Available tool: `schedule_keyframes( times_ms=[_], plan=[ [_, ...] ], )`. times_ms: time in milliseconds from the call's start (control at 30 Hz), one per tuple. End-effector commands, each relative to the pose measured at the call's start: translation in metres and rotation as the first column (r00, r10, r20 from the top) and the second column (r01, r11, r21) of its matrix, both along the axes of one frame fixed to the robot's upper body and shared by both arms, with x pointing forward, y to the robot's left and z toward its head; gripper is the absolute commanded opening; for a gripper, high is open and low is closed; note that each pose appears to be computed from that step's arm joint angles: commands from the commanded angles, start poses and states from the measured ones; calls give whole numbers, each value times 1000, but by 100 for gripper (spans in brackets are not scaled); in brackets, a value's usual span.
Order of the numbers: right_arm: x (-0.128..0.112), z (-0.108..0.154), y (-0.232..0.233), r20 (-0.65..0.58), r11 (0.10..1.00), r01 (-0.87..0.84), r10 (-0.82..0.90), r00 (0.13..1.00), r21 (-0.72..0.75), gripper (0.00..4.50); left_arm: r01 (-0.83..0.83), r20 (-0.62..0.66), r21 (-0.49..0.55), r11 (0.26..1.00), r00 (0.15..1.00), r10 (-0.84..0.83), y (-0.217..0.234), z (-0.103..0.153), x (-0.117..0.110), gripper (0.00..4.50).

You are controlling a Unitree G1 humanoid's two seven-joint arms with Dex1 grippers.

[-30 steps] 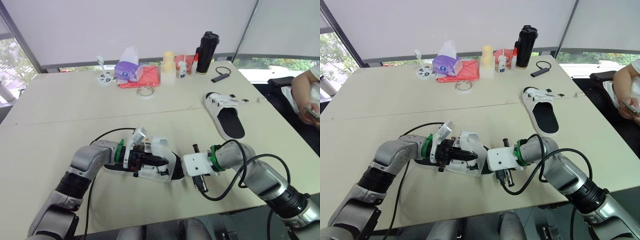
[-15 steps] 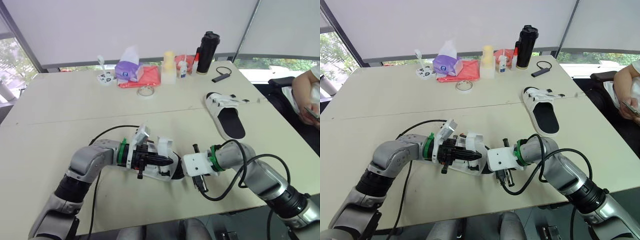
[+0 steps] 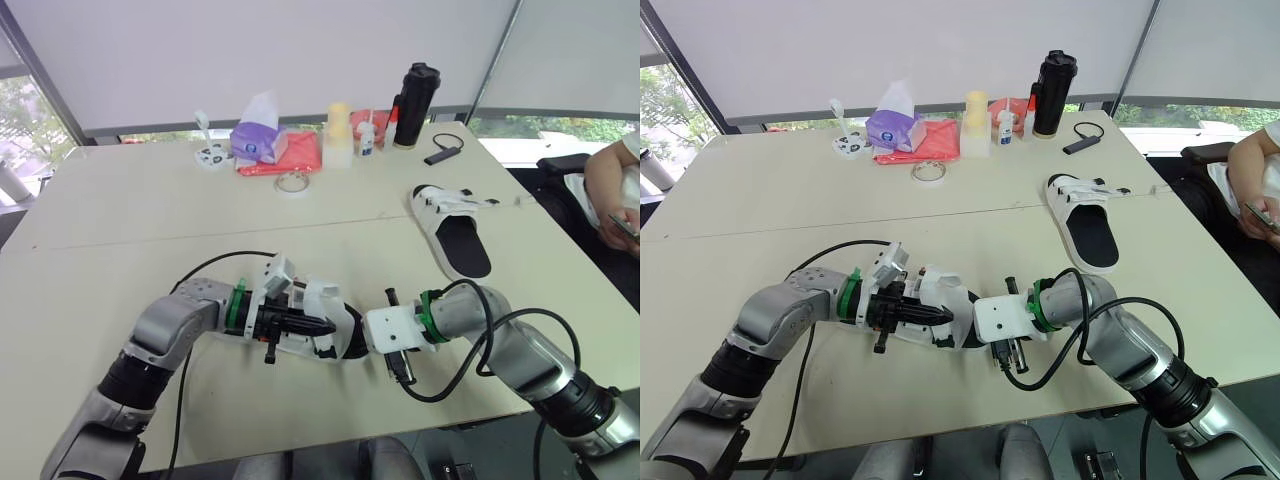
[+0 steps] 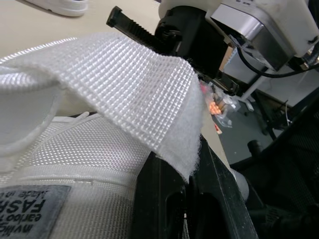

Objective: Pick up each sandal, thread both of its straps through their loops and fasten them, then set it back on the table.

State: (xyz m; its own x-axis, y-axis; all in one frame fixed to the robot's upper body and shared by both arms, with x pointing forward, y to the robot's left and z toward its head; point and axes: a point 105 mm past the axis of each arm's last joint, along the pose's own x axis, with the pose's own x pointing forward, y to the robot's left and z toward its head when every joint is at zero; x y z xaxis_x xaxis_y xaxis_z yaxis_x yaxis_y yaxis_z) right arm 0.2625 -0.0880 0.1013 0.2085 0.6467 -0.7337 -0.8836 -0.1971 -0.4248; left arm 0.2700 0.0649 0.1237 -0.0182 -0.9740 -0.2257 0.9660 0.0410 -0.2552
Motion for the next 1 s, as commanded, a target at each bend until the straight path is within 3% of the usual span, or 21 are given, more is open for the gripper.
schedule_keyframes(
  times_ms=[33,300,467,667,867,1000],
  plan=[
    [-2,-14,-4,-41,999,22,-24,999,-36,0,-22,12,1,1000,1000,22,-1,-3,4,8],
    [-2,-14,-4,-41,999,24,-25,999,-33,0,-52,5,-26,998,999,52,-3,6,11,8],
    [-2,-15,-4,-41,999,25,-26,999,-34,0,98,-3,22,995,995,-98,-2,0,-16,8],
    [-2,-15,-4,-41,999,25,-27,999,-33,0,173,39,106,979,983,-178,6,-8,-25,8],
    [-2,-15,-3,-41,999,25,-26,999,-30,0,109,83,122,986,989,-120,7,-7,-9,8],
    [-2,-15,-3,-41,999,24,-25,999,-30,0,62,83,55,997,994,-66,5,3,0,8]
  ],
)
